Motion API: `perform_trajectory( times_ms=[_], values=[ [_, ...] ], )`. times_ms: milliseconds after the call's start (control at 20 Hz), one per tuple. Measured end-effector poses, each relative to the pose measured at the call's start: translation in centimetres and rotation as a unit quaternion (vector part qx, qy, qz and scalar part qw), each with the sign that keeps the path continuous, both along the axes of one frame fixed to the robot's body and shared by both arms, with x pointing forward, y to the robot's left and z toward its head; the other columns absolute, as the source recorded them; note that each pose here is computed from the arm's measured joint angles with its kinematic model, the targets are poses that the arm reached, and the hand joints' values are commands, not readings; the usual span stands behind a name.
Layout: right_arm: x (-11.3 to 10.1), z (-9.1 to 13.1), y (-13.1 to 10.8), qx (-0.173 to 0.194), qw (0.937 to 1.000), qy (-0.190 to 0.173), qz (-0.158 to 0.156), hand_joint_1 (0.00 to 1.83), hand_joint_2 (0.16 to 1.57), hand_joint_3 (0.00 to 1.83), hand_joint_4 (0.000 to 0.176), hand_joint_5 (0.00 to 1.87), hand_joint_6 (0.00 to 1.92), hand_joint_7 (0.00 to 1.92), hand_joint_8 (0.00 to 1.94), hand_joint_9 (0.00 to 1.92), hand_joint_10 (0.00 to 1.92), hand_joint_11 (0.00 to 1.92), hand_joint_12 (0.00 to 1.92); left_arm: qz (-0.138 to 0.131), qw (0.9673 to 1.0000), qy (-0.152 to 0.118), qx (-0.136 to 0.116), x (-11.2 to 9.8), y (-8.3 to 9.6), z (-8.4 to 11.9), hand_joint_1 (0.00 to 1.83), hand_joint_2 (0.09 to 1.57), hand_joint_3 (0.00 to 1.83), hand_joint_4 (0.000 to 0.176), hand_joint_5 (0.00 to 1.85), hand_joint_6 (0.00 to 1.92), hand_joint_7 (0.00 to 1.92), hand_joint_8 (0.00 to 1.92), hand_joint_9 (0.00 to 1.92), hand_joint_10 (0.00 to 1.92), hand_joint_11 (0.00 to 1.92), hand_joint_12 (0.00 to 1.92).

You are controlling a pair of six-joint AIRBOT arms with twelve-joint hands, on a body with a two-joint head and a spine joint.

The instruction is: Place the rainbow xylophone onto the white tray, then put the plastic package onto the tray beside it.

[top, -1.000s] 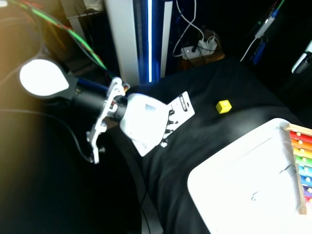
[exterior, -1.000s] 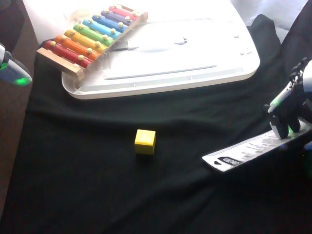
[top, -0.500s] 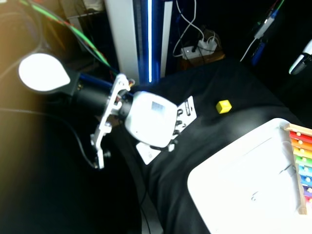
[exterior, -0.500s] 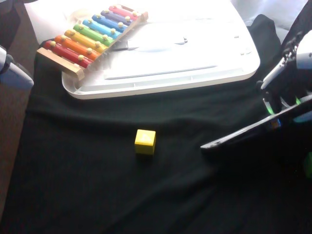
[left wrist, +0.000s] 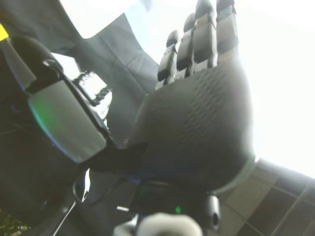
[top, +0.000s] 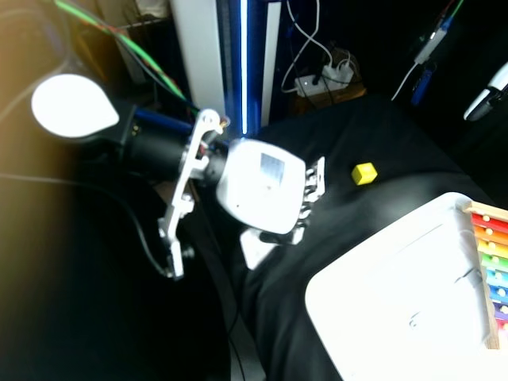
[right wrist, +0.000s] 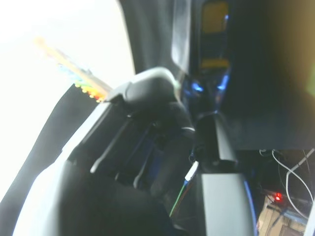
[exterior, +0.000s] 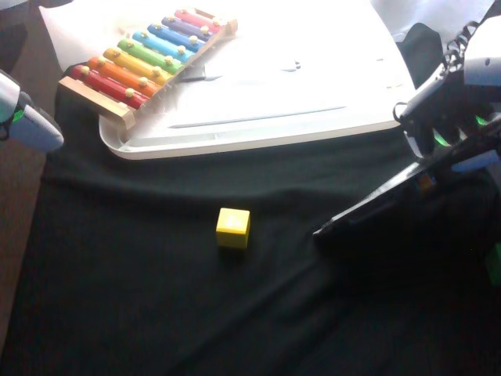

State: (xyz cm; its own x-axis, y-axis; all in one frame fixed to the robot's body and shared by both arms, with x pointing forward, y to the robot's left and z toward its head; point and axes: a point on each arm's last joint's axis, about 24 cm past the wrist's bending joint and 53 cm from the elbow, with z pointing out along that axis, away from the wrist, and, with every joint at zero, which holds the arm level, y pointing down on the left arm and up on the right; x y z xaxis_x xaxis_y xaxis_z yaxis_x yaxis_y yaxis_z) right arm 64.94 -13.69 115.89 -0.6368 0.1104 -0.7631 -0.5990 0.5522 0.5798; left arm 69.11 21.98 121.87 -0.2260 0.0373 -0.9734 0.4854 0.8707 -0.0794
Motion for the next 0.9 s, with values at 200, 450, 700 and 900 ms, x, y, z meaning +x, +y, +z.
perform_trajectory(
  times_ms=[200,450,700,900],
  values=[
    [0.1,0.6,0.2,-0.002,0.9999,-0.014,0.005,1.13,1.2,0.0,0.0,0.81,1.23,0.95,1.31,1.14,1.52,1.15,1.73,0.006,1.0,0.002,0.002,0.2,0.5,-0.2,0.78,0.72,0.0,0.05,0.0,0.0,0.07,0.0,0.16,0.0,0.06,0.09],
    [0.7,3.5,1.1,0.019,0.9985,-0.05,0.01,1.12,1.22,0.0,0.0,0.78,1.27,0.9,1.59,1.16,1.73,1.21,1.84,0.001,1.0,0.002,0.001,0.2,0.1,-0.2,0.77,0.73,0.0,0.082,0.0,0.0,0.04,0.0,0.13,0.0,0.03,0.09],
    [1.1,5.5,1.5,0.028,0.9963,-0.08,0.013,1.15,1.18,0.0,0.0,0.85,1.17,1.0,1.67,1.23,1.69,1.22,1.89,0.001,1.0,0.002,0.003,0.2,0.1,-0.3,0.76,0.72,0.0,0.061,0.0,0.0,0.06,0.01,0.14,0.01,0.02,0.1],
    [1.2,7.3,2.3,0.041,0.9938,-0.102,0.019,1.15,1.19,0.0,0.0,0.83,1.2,1.17,1.9,1.43,1.87,1.47,1.92,-0.001,1.0,0.001,0.004,0.3,-0.1,-0.3,0.73,0.7,0.0,0.054,0.0,0.0,0.07,0.0,0.14,0.0,0.06,0.14]
  ],
)
